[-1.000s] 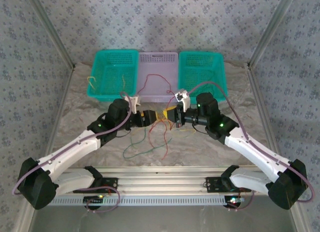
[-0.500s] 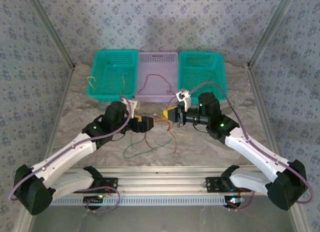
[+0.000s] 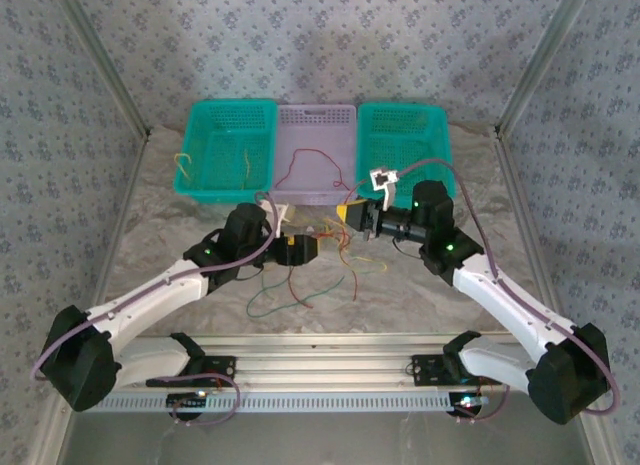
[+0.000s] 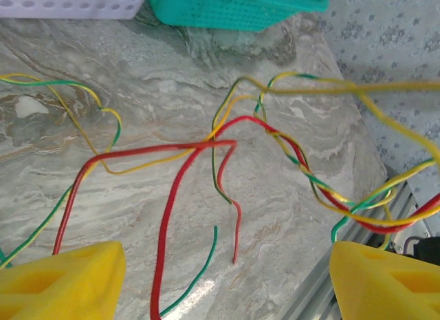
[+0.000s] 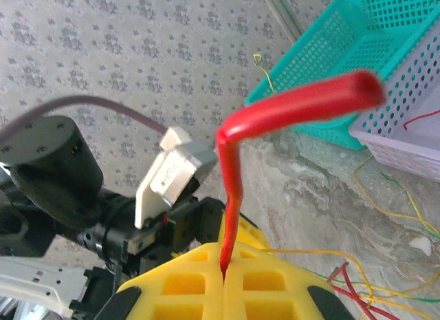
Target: Untangle the cables
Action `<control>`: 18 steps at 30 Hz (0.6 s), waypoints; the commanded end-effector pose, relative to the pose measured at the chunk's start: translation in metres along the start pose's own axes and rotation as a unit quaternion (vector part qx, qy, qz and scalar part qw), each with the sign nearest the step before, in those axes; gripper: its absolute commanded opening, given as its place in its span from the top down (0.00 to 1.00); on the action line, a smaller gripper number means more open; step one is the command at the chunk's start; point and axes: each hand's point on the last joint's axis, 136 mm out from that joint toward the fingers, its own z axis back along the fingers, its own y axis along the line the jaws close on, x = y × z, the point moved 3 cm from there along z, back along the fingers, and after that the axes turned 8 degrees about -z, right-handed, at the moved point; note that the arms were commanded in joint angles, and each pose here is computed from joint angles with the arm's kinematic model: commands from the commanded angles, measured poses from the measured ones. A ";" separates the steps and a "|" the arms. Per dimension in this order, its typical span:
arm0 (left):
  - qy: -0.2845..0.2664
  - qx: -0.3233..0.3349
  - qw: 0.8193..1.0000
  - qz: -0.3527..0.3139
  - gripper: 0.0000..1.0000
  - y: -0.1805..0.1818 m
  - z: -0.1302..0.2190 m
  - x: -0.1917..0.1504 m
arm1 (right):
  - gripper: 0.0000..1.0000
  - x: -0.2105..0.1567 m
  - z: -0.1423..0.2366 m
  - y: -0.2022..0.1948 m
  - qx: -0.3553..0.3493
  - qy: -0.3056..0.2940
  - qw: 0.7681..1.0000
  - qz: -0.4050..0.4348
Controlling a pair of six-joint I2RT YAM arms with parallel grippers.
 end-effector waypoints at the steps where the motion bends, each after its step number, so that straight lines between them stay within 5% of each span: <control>1: 0.006 -0.027 1.000 -0.007 0.27 -0.009 -0.006 -0.003 | 1.00 0.009 0.003 0.012 0.037 -0.014 0.999 -0.007; 7: 0.005 -0.026 1.000 0.002 0.41 -0.006 -0.011 -0.004 | 1.00 0.012 0.003 0.019 0.053 -0.012 0.998 -0.014; 18: -0.014 -0.006 1.000 -0.008 1.00 -0.004 -0.006 0.004 | 1.00 0.006 0.005 0.025 0.067 0.004 0.998 -0.013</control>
